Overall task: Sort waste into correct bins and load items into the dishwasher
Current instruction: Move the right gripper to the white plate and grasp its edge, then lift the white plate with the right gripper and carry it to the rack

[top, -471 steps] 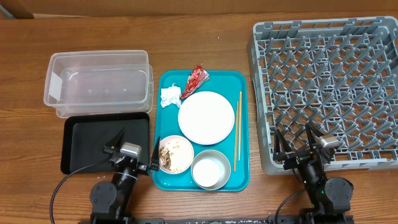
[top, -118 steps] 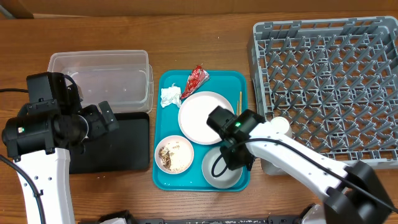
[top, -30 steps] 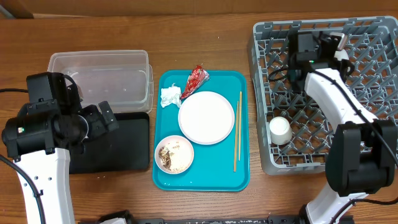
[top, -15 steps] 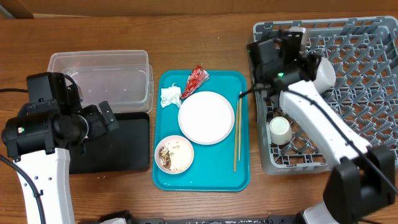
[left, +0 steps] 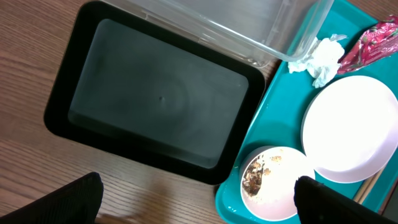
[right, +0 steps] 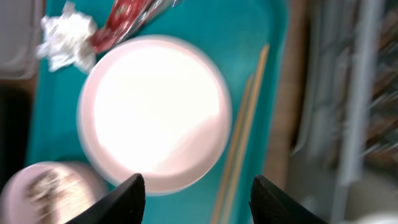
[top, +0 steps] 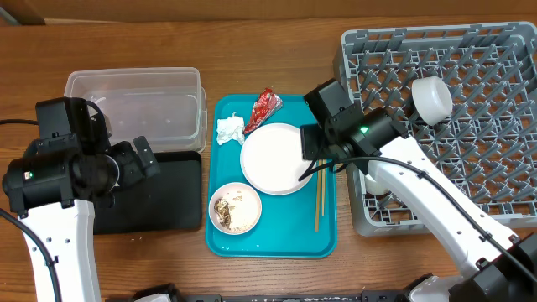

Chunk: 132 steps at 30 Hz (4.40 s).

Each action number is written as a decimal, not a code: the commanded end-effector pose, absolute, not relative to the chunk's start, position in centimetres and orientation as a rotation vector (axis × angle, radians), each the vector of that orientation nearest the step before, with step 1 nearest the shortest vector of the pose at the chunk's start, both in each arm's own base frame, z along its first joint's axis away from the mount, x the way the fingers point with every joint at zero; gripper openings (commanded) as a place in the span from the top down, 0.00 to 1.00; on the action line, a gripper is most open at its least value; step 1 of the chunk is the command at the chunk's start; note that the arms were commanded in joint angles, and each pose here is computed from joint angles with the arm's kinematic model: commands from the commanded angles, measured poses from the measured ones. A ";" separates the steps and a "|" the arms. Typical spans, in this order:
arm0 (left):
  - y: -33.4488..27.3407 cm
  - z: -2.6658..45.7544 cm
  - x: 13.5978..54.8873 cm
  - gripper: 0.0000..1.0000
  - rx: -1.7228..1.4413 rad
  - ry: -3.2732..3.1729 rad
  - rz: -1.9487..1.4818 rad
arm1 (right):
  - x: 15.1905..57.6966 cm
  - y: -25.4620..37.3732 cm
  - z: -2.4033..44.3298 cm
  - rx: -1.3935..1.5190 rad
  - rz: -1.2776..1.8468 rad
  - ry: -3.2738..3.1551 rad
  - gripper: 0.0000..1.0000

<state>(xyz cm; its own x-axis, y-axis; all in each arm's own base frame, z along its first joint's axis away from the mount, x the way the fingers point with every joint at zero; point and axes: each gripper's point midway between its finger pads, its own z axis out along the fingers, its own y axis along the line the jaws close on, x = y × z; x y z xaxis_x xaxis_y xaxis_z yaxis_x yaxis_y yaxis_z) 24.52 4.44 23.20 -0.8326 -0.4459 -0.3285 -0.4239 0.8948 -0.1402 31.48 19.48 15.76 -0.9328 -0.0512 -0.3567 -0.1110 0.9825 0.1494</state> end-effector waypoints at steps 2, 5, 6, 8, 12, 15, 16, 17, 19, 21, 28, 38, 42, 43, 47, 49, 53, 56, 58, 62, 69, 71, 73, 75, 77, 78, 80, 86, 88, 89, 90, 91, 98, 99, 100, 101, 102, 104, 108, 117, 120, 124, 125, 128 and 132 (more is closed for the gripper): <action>4.8 23.6 24.6 0.00 -0.667 2.686 -0.075 | 27.9 20.9 13.1 0.350 0.465 2.952 0.43; 4.8 23.6 24.6 0.00 -0.667 2.686 -0.074 | 26.8 20.6 11.0 0.524 0.472 2.984 0.43; 4.8 23.6 24.6 0.00 -0.667 2.686 -0.074 | 26.5 20.8 10.4 0.565 0.495 2.995 0.43; 4.8 23.6 24.6 0.00 -0.667 2.686 -0.075 | 25.9 21.1 9.3 0.659 0.534 3.006 0.43; 4.8 23.6 24.6 0.00 -0.667 2.686 -0.075 | 26.0 21.2 8.0 0.815 0.556 2.969 0.41; 4.8 23.6 24.6 0.00 -0.667 2.686 -0.075 | 26.8 21.0 7.8 0.826 0.542 2.925 0.44; 4.8 23.6 24.6 0.00 -0.667 2.686 -0.075 | 26.9 20.6 7.6 0.865 0.513 2.906 0.45; 4.8 23.6 24.6 0.00 -0.667 2.687 -0.074 | 27.0 20.3 7.4 0.897 0.491 2.893 0.45; 4.8 23.6 24.6 0.00 -0.667 2.687 -0.074 | 27.0 20.3 6.9 0.936 0.486 2.883 0.45; 4.8 23.6 24.6 0.00 -0.667 2.687 -0.074 | 27.0 20.5 6.2 0.960 0.484 2.894 0.46; 4.8 23.6 24.6 0.00 -0.667 2.687 -0.075 | 25.9 22.5 2.3 0.978 0.460 3.011 0.49; 4.8 23.6 24.6 0.00 -0.667 2.687 -0.075 | 26.1 21.8 1.1 0.988 0.387 3.005 0.71; 4.8 23.6 24.6 0.00 -0.667 2.686 -0.075 | 26.2 21.6 1.1 0.982 0.372 2.995 0.82; 4.8 23.6 24.6 0.00 -0.667 2.686 -0.075 | 26.2 21.6 1.1 0.982 0.372 2.995 0.85; 4.8 23.6 24.6 0.00 -0.667 2.687 -0.075 | 26.5 21.4 1.1 0.981 0.355 2.982 0.94; 4.8 23.6 24.6 0.00 -0.667 2.686 -0.075 | 26.5 21.3 1.1 0.983 0.353 2.980 0.96; 4.8 23.6 24.6 0.00 -0.667 2.687 -0.075 | 26.9 21.1 1.3 0.994 0.356 2.969 0.96; 4.8 23.6 24.6 0.00 -0.667 2.687 -0.075 | 27.5 20.6 1.7 1.013 0.342 2.952 0.96; 4.8 23.6 24.6 0.00 -0.667 2.686 -0.075 | 28.3 20.2 2.3 0.998 0.334 2.933 0.96; 4.8 23.6 24.6 0.00 -0.667 2.687 -0.075 | 30.5 19.8 4.4 0.868 0.355 2.867 0.96; 4.8 23.6 24.6 0.00 -0.667 2.687 -0.075 | 34.1 20.6 11.3 0.477 0.429 2.718 0.96; 4.8 23.6 24.6 0.00 -0.667 2.687 -0.075 | 34.8 20.1 13.9 0.443 0.424 2.653 0.96; 4.8 23.6 24.6 0.00 -0.667 2.686 -0.074 | 35.6 19.6 16.4 0.391 0.425 2.583 0.96; 4.8 23.6 24.6 0.00 -0.667 2.686 -0.075 | 36.4 18.1 19.0 0.363 0.376 2.502 0.96; 4.8 23.6 24.6 0.00 -0.667 2.686 -0.074 | 37.0 15.4 21.0 0.410 0.268 2.413 0.96; 4.8 23.6 24.6 0.00 -0.667 2.686 -0.075 | 37.3 13.7 21.9 0.450 0.201 2.361 0.96; 4.8 23.6 24.6 0.00 -0.667 2.686 -0.075 | 37.7 9.7 23.7 0.544 0.040 2.249 0.96; 4.8 23.6 24.6 0.00 -0.667 2.687 -0.074 | 37.5 -0.1 27.5 0.697 -0.407 2.001 0.96; 4.8 23.6 24.6 0.00 -0.667 2.686 -0.074 | 37.4 -2.0 28.0 0.704 -0.507 1.967 0.96; 4.8 23.6 24.6 0.00 -0.667 2.686 -0.075 | 37.4 -2.7 28.2 0.699 -0.542 1.959 0.96; 4.8 23.6 24.6 0.00 -0.667 2.687 -0.074 | 37.7 -3.2 28.4 0.684 -0.569 1.955 0.96; 4.8 23.6 24.6 0.00 -0.667 2.687 -0.075 | 38.1 -3.7 28.5 0.669 -0.591 1.955 0.96; 4.8 23.6 24.6 0.00 -0.667 2.687 -0.075 | 40.3 -7.4 27.0 0.626 -0.759 1.980 0.96; 4.8 23.6 24.6 0.00 -0.667 2.687 -0.075 | 40.6 -7.7 26.6 0.614 -0.778 1.990 0.96; 4.8 23.6 24.6 0.00 -0.667 2.686 -0.075 | 41.0 -7.8 26.2 0.598 -0.794 2.002 0.96; 4.8 23.6 24.6 0.00 -0.667 2.686 -0.075 | 41.4 -7.8 25.6 0.574 -0.808 2.017 0.96; 4.8 23.6 24.6 0.00 -0.667 2.687 -0.075 | 41.8 -7.7 25.1 0.560 -0.820 2.027 0.96; 4.8 23.6 24.6 0.00 -0.667 2.687 -0.075 | 42.4 -7.6 24.1 0.539 -0.836 2.044 0.96; 4.8 23.6 24.6 0.00 -0.667 2.686 -0.075 | 43.2 -7.5 22.1 0.522 -0.860 2.080 0.96; 4.8 23.6 24.6 0.00 -0.667 2.687 -0.075 | 43.7 -8.0 22.9 0.564 -0.898 2.007 0.96; 4.8 23.6 24.6 0.00 -0.667 2.686 -0.075 | 44.2 -8.2 24.0 0.569 -0.912 1.956 0.96; 4.8 23.6 24.6 0.00 -0.667 2.686 -0.075 | 44.8 -8.0 24.7 0.540 -0.913 1.935 0.96; 4.8 23.6 24.6 0.00 -0.667 2.687 -0.075 | 44.9 -8.0 24.8 0.535 -0.911 1.933 0.96; 4.8 23.6 24.6 0.00 -0.667 2.687 -0.074 | 44.9 -7.9 24.7 0.529 -0.912 1.939 0.96; 4.8 23.6 24.6 0.00 -0.667 2.686 -0.074 | 45.1 -7.8 24.8 0.531 -0.892 1.930 0.96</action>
